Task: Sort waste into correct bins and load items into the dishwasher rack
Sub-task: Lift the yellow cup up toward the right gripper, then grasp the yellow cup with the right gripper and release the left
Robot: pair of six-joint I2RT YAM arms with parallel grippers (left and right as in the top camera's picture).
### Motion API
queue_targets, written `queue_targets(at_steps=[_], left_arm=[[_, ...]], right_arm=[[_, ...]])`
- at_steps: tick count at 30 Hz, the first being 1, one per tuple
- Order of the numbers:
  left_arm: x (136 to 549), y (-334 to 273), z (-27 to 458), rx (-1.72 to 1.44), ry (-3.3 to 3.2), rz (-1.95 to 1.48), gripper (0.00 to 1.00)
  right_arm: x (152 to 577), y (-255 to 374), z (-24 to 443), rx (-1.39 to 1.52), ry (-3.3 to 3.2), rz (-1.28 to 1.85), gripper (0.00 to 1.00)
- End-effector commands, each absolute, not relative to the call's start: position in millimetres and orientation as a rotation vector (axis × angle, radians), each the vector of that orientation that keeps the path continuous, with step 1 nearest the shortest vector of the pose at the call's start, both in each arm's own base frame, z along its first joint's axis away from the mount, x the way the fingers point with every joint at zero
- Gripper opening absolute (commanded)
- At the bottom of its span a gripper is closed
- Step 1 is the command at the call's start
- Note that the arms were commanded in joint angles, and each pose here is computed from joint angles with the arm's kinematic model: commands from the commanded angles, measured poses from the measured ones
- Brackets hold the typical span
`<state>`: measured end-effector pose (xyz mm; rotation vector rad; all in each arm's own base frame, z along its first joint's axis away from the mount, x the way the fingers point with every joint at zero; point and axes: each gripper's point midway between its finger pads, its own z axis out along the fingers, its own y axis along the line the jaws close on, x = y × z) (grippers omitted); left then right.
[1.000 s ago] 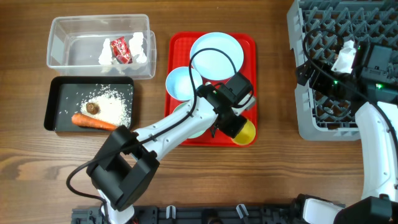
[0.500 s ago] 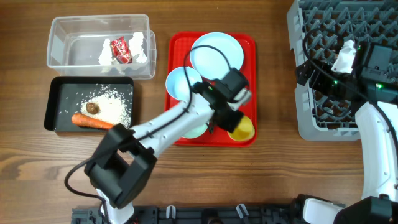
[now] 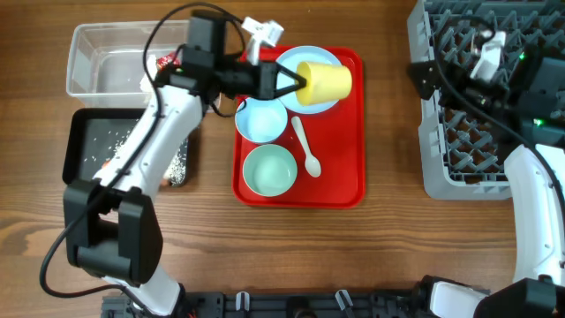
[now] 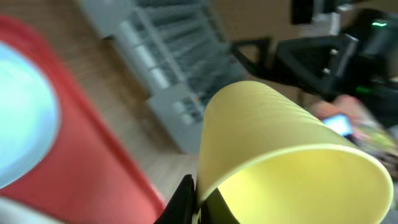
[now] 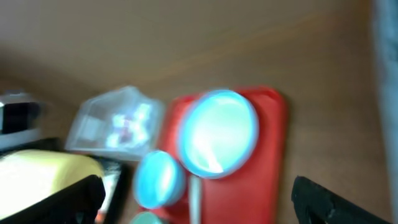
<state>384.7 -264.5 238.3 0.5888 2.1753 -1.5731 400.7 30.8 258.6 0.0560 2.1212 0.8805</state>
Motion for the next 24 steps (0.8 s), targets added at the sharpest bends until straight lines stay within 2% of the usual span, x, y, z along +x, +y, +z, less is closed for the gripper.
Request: queue_targets(at_steps=[1,6,16,24], left_arm=[[363,-265,272,0.685,2.055,-1.777,0.04],[364,-265,275,0.704,2.030,-1.765,0.04],[378,-269,296,0.731,1.927,-1.741,0.04],[367,-269,302,0.793,1.884,-1.802,0.04]], right_arm=[[384,66,291,-0.162,1.987,1.163,1.00],[372,88,313,-0.351,1.875,1.257,1.00],[351,154,316,-0.646,1.798,1.297,1.00],[343,187,319,-0.792,1.718,1.293,0.98]])
